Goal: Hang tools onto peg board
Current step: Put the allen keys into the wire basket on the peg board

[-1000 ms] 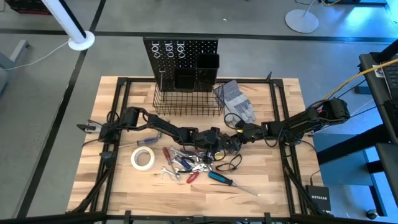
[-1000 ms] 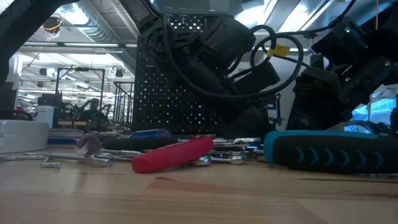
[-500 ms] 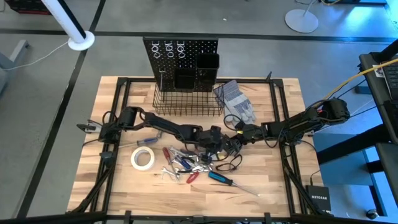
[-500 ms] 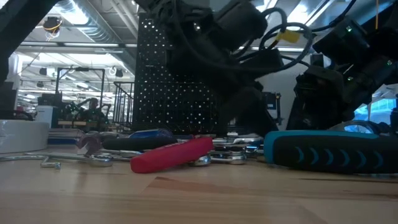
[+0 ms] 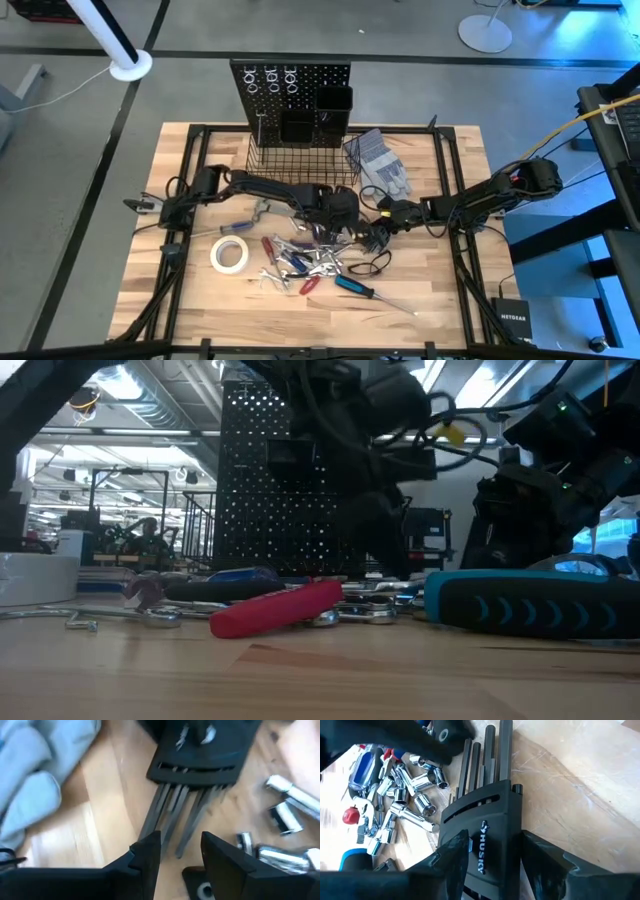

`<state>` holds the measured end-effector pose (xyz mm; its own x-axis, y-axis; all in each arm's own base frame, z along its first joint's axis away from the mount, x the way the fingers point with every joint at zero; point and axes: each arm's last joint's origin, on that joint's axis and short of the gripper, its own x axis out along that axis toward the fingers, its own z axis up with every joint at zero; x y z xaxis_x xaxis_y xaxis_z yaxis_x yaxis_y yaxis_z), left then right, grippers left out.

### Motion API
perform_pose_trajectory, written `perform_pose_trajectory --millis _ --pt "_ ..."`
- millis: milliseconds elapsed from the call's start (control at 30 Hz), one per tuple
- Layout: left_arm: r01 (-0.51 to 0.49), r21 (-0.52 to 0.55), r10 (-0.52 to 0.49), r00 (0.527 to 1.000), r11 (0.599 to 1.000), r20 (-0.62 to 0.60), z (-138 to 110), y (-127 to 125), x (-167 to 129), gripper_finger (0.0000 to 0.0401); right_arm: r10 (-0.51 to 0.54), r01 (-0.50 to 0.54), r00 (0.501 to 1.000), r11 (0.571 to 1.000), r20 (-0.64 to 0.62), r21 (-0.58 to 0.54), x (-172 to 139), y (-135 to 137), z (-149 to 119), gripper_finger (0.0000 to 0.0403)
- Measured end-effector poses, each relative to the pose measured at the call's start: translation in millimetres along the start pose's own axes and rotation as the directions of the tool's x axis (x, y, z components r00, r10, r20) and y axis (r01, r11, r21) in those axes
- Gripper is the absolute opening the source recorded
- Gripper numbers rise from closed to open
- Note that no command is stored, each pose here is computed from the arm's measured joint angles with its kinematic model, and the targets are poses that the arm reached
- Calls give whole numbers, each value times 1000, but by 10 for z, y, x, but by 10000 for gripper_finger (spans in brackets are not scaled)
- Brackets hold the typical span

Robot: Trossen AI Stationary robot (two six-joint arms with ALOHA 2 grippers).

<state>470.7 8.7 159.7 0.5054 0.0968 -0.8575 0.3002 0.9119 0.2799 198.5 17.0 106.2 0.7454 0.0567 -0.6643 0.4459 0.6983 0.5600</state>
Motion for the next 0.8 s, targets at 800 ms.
perform_pose_trajectory --millis 800 --pt "125 117 -126 992 985 4 -42 -144 214 66 -18 19 1000 999 20 -49 1 -11 3 177"
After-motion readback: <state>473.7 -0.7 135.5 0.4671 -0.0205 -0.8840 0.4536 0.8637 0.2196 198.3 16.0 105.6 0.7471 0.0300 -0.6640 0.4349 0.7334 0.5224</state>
